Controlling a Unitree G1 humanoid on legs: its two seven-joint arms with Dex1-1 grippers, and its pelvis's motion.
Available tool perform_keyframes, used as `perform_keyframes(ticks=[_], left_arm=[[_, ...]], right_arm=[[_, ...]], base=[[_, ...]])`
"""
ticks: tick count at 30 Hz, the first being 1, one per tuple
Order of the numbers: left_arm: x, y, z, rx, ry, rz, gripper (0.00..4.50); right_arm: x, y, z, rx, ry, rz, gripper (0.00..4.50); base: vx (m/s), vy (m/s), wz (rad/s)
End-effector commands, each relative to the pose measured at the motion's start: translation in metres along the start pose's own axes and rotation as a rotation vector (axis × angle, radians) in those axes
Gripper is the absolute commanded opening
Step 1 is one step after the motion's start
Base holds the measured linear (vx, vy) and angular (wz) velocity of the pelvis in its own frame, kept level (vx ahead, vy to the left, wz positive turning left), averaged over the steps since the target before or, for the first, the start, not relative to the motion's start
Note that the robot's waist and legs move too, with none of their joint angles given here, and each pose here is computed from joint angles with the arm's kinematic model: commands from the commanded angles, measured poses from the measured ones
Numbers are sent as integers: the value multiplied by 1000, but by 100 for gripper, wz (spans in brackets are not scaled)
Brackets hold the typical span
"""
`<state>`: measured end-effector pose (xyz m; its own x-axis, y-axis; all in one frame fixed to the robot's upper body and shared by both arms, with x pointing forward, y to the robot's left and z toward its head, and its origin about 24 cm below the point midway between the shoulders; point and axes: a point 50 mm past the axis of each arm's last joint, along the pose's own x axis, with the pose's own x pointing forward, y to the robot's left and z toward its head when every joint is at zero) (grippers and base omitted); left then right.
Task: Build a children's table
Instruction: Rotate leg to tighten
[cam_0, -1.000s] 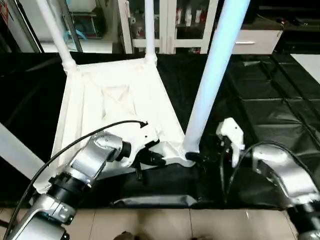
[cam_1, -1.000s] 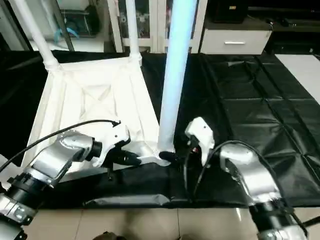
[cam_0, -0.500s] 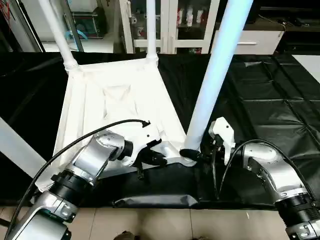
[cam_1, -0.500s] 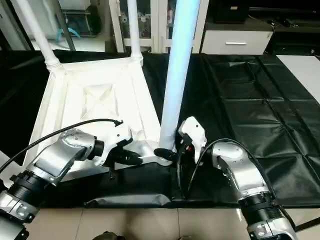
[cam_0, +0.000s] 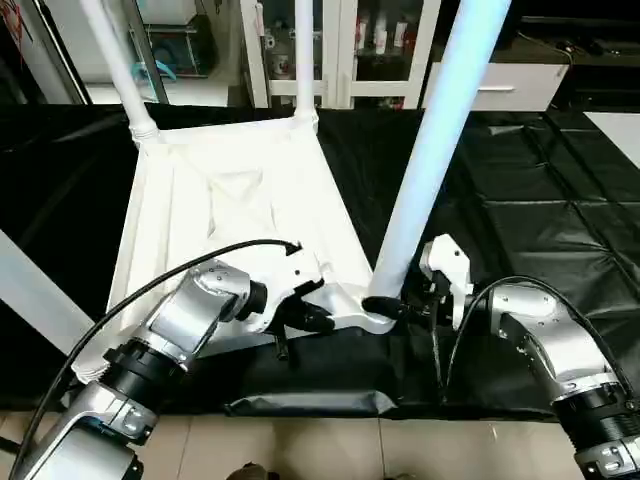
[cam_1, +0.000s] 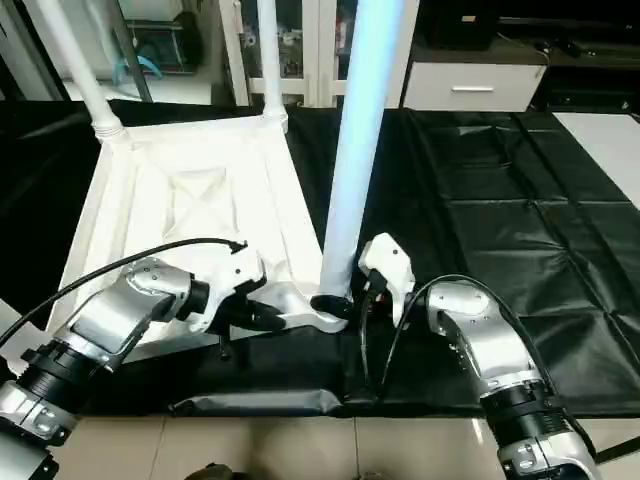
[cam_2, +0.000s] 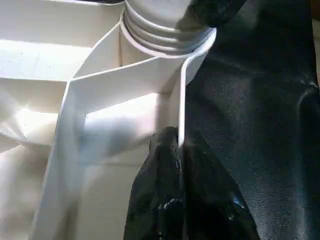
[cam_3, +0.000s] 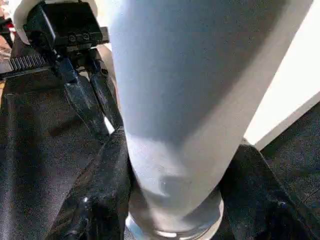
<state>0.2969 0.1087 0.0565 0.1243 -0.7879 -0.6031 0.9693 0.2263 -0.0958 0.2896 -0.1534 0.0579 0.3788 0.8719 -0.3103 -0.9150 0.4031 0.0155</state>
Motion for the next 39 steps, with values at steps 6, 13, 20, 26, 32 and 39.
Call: perform_keyframes(ticks=[6,13,20,26,32,39], left_arm=[[2,-7,1,3,-3,-43,0],[10,0,7,-21,-18,21,0],[29,17,20,-84,-44,180,0],[46,36,36,-109,-30,407,0],[57,42,44,-92,-33,524,0],[53,45,35,-76,-19,508,0]], right_arm=[[4,3,-13,88,23,26,204],[9,-2,-17,149,-20,-123,204],[32,-2,-22,205,-48,-305,203],[59,-20,-17,257,-10,-631,201],[81,-31,-8,358,22,-900,199],[95,-28,12,319,-117,-810,198]], base=[[0,0,0],[0,0,0],[0,0,0],[-19,3,-2],[0,0,0],[0,0,0]])
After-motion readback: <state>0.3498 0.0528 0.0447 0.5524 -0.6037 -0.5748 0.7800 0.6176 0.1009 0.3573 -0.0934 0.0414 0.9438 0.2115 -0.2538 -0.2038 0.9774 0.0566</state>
